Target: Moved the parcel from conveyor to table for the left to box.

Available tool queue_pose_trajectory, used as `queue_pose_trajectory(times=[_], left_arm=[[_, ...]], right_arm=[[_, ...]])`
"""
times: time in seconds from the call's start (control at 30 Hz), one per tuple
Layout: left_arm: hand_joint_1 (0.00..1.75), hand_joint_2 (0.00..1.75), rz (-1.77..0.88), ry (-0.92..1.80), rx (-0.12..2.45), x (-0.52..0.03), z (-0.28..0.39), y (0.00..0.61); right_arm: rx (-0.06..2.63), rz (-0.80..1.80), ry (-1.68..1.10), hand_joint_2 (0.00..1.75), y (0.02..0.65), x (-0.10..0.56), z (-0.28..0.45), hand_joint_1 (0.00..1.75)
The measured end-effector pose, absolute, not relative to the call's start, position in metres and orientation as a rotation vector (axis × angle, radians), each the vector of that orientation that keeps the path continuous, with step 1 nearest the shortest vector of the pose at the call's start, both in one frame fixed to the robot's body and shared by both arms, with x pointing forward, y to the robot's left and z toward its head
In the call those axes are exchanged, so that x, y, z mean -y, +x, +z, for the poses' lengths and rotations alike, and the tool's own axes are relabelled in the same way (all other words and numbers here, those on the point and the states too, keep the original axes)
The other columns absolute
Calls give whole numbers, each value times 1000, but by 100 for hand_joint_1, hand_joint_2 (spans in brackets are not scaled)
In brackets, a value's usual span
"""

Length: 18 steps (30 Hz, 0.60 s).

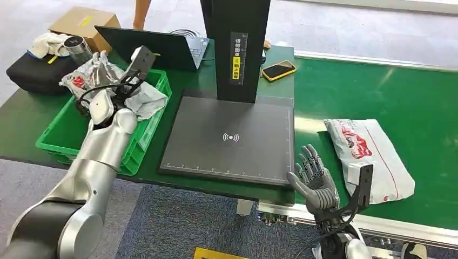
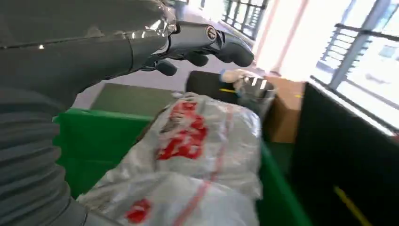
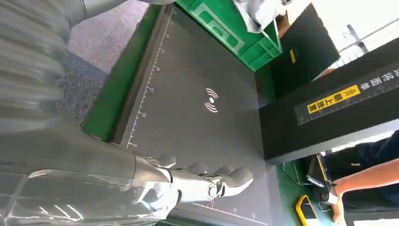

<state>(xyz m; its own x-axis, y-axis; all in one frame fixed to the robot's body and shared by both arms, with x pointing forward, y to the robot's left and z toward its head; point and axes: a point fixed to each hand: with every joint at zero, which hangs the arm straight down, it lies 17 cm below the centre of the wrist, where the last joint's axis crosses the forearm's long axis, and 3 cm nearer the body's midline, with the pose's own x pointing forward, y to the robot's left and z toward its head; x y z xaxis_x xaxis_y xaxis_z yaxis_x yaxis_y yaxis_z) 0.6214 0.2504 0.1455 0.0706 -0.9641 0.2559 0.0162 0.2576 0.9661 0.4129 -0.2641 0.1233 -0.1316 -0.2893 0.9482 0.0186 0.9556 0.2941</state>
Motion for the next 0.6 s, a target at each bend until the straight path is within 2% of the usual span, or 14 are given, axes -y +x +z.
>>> queue_pose_trajectory(times=[0.37, 0.6], left_arm=[[0, 175, -924, 796, 1675, -129, 222, 580], [0, 175, -838, 437, 1929, -66, 261, 514]], right_arm=[[1681, -279, 190, 175, 412, 267, 121, 0], [1677, -285, 184, 175, 411, 269, 120, 0]])
